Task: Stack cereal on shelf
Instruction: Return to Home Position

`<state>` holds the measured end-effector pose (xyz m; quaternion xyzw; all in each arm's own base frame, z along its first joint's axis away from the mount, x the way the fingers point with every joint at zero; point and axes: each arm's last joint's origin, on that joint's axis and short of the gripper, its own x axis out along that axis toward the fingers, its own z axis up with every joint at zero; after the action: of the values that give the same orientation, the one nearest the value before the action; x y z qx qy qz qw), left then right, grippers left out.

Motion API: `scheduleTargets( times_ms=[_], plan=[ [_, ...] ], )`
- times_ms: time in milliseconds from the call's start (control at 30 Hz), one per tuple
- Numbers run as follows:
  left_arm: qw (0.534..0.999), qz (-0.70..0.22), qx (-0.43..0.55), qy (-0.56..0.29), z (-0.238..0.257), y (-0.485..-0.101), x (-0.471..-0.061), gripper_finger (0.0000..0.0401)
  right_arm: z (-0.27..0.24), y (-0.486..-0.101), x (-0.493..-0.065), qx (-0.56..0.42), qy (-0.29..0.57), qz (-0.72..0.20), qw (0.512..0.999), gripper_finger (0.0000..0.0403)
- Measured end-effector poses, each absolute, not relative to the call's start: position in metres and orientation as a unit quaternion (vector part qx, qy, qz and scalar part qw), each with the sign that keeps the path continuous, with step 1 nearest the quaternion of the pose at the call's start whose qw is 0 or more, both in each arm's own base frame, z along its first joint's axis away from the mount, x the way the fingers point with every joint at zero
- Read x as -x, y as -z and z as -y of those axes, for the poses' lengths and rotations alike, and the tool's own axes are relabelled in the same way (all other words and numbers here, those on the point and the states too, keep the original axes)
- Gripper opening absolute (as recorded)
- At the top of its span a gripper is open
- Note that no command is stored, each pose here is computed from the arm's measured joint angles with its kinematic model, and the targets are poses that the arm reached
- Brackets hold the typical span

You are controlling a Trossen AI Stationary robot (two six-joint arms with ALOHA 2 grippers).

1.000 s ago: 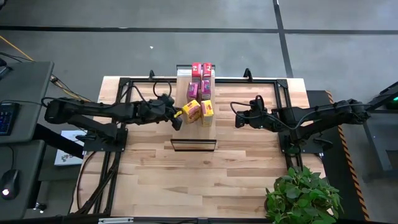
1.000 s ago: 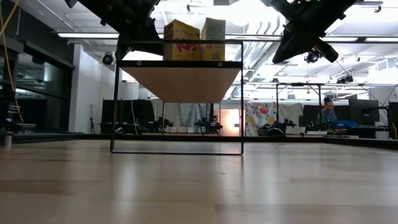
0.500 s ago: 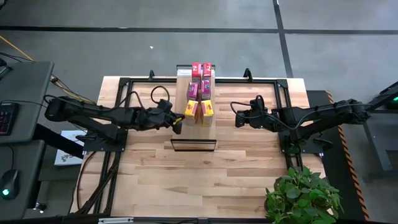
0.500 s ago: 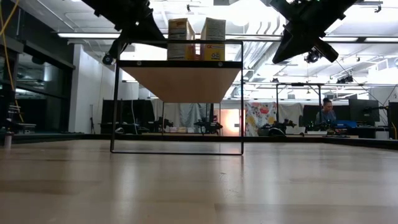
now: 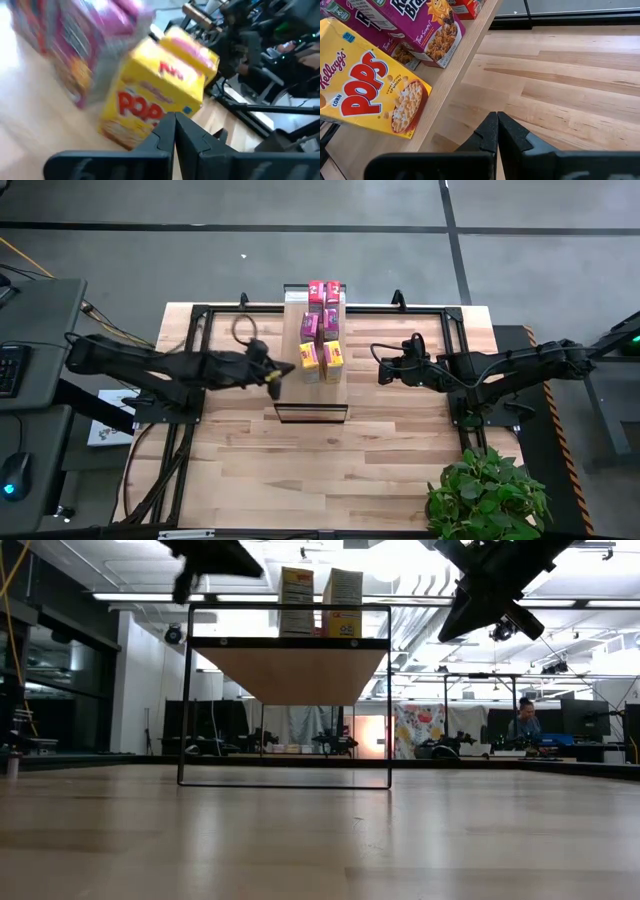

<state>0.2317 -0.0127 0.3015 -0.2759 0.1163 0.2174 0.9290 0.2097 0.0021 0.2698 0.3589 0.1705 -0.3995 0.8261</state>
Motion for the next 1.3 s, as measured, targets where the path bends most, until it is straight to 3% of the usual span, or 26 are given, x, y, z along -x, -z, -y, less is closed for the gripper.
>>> scheduleTargets(
  times_ms=[367,633,800,1300],
  plan=[
    [0.973,-0.022,0.179,-0.147,0.012,-0.349,-0.171,0.0,-0.002,-0.27,-0.21,-0.352,0.398,-0.17,0.83,0.0],
    [0.983,0.078,0.163,-0.028,0.022,-0.304,-0.156,0.0,-0.005,-0.273,-0.215,-0.281,0.325,-0.221,0.876,0.0],
    [0.982,0.109,0.157,0.01,0.002,-0.288,-0.135,0.0,-0.008,-0.28,-0.221,-0.307,0.266,-0.204,0.891,0.0],
    [0.954,0.174,0.246,-0.003,-0.002,-0.205,-0.104,0.0,-0.013,-0.293,-0.22,-0.334,0.19,-0.181,0.905,0.0]
  ],
)
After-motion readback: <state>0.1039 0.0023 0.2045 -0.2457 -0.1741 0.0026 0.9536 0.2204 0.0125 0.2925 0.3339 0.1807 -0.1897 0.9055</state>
